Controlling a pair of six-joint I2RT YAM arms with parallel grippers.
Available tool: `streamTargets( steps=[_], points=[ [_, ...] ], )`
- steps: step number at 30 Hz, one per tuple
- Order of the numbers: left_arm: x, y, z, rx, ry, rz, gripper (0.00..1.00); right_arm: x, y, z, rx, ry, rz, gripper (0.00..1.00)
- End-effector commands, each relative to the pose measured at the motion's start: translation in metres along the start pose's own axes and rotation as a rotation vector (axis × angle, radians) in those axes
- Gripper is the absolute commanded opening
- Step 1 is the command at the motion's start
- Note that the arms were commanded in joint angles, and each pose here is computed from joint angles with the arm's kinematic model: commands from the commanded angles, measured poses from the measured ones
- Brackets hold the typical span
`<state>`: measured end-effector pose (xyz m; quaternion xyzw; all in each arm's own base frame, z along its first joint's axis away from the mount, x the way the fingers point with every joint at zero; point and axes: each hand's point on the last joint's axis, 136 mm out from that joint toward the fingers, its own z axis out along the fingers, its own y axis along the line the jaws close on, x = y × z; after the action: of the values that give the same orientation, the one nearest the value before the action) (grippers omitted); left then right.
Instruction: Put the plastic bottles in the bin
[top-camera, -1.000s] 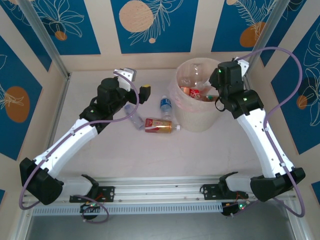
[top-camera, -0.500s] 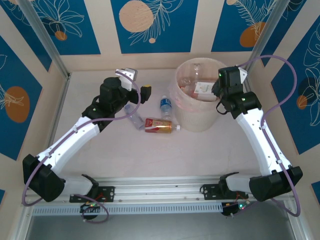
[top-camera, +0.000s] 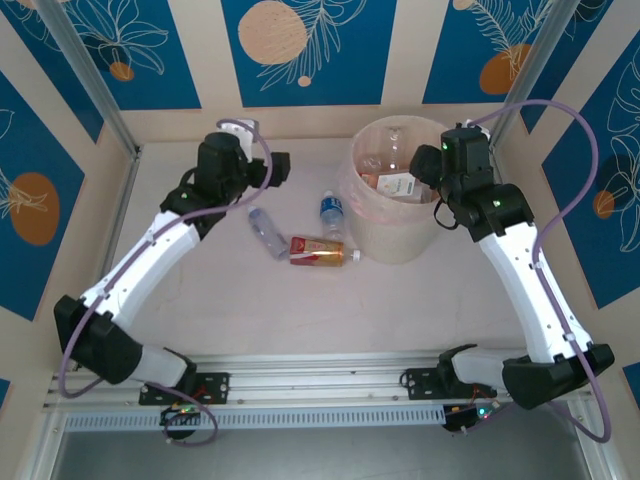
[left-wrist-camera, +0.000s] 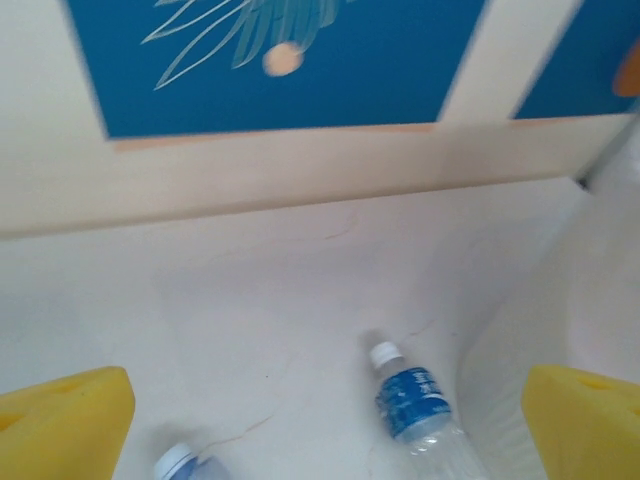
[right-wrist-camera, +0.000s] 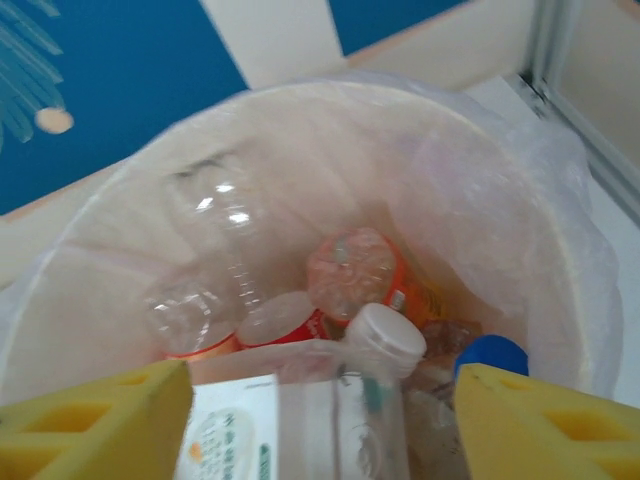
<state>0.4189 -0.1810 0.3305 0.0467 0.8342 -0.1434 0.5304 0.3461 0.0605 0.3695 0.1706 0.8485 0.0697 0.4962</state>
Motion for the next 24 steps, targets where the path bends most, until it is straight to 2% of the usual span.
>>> streamTargets(
  steps=[1, 4, 7, 13, 24],
  points=[
    [0.062, 0.056, 0.016, -0.181, 0.255, -0.235, 1.00, -0.017, 0.024, -0.030, -0.126, -0.045, -0.069, 0.79],
    [0.102, 0.074, 0.033, -0.207, 0.362, -0.377, 1.00, -0.017, 0.040, -0.039, -0.208, -0.025, -0.104, 0.90],
    [0.131, 0.078, 0.046, -0.216, 0.418, -0.452, 0.99, -0.015, 0.050, -0.044, -0.257, -0.014, -0.121, 0.99],
    [0.169, 0.075, 0.072, -0.216, 0.492, -0.538, 0.99, -0.010, 0.059, -0.048, -0.289, -0.001, -0.138, 0.99],
    [0.218, 0.070, 0.099, -0.273, 0.600, -0.537, 0.99, 0.000, 0.055, -0.041, -0.254, 0.016, -0.138, 0.99]
  ],
)
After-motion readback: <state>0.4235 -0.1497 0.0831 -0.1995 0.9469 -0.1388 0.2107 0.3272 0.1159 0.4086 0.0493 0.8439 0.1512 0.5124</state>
